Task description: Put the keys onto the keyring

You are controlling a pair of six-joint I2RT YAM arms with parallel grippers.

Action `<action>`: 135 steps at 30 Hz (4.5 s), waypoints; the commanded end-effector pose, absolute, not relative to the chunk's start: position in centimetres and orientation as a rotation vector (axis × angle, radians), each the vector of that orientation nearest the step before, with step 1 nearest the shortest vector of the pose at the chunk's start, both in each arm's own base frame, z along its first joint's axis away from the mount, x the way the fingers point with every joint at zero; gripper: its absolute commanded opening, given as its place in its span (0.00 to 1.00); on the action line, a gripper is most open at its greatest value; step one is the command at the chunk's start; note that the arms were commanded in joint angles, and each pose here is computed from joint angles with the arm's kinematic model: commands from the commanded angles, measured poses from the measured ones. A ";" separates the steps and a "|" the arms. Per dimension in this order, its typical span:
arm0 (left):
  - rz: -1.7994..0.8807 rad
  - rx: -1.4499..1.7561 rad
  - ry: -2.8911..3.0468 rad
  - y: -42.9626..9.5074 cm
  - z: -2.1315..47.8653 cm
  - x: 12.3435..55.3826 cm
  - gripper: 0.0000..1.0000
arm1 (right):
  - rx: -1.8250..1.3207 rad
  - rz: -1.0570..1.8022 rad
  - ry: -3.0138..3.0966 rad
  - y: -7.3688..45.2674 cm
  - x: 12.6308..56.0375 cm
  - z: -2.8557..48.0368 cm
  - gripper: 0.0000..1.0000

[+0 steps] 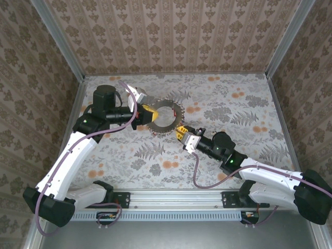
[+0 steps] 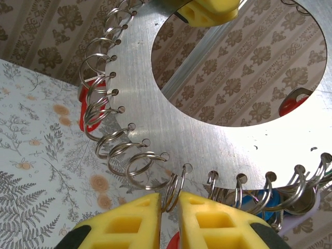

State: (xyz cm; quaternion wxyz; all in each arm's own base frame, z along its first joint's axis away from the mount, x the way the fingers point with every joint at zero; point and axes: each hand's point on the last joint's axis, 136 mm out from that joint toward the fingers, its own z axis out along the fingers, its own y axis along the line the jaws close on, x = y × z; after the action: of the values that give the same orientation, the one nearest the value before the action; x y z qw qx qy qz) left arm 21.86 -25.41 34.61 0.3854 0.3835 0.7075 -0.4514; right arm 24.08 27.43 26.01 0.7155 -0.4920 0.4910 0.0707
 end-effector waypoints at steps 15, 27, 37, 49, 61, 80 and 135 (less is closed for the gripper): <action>-1.211 0.964 1.704 -25.7 37.7 21.2 0.00 | -0.987 0.106 1.073 27.3 25.5 27.6 0.11; -1.116 0.802 1.792 -24.8 36.1 23.7 0.00 | -0.922 0.171 1.101 26.8 25.2 28.3 0.00; -1.187 0.629 1.891 -25.0 33.6 25.3 0.11 | -0.864 0.298 1.236 26.6 25.4 28.3 0.00; -1.312 0.390 2.061 -25.5 27.6 26.9 0.32 | -0.873 0.426 1.473 26.3 26.8 25.9 0.00; -1.337 0.237 2.217 -25.6 20.1 27.2 0.46 | -0.829 0.535 1.685 26.0 28.3 22.5 0.00; -1.087 0.102 2.493 -24.3 9.0 26.1 0.73 | -0.990 0.309 1.943 24.5 30.1 14.7 0.00; -1.063 1.442 1.430 -31.2 21.3 20.3 0.43 | -1.433 0.772 1.576 26.5 24.6 17.8 0.00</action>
State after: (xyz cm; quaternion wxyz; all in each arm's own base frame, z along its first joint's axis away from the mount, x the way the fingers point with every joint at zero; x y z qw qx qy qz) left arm 20.59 -30.36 20.18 0.3993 0.5376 0.6104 -0.4229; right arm 24.55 25.83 16.12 0.4107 -0.5540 0.6605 0.2969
